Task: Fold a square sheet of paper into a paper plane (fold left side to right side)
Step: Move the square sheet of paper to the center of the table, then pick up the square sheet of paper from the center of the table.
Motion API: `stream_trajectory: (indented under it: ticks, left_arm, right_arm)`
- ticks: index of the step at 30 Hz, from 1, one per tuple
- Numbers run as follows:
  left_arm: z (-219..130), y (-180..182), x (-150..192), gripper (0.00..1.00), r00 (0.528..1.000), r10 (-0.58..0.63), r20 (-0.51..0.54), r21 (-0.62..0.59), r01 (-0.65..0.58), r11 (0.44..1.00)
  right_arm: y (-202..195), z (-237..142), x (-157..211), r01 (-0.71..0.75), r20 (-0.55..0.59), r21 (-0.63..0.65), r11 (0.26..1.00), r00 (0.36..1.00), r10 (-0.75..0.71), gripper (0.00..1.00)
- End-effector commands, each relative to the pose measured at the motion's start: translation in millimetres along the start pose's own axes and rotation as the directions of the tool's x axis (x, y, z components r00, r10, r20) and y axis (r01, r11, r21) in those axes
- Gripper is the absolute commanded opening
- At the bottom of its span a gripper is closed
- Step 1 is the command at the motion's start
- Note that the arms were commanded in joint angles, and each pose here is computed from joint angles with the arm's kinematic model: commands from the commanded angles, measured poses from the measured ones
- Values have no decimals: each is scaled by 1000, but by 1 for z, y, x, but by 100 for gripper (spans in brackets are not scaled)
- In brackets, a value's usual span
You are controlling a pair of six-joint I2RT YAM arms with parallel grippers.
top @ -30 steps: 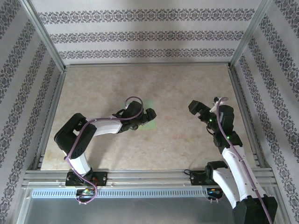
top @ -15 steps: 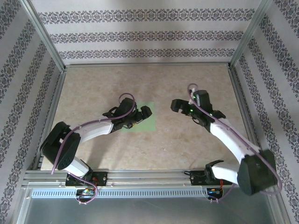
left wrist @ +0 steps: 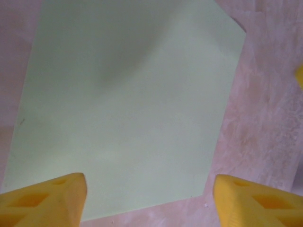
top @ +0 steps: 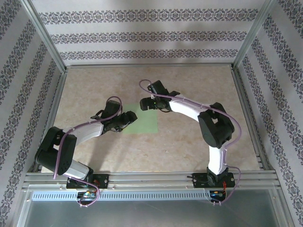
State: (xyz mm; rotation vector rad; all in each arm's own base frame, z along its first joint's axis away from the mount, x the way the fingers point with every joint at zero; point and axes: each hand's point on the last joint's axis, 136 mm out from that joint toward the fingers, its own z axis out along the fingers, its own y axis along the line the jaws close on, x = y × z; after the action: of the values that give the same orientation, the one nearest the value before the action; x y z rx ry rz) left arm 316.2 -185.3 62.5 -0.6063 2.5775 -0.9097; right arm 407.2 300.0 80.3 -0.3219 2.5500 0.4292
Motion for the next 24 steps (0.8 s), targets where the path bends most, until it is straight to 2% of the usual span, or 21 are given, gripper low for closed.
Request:
stream_trajectory:
  ticks: [1,18,24]
  left_arm:
    - [4,9,10,65,998,30,-59,-19,-31,999]
    - [21,39,21,55,995,26,-97,-94,-36,995]
    - [24,42,22,54,994,22,-103,-98,-33,995]
  right_arm:
    - [0,10,4,42,-43,52,998,998,-39,88]
    - [-11,52,22,96,-155,141,985,985,-73,95]
    - [-4,61,40,108,-221,111,988,972,-81,95]
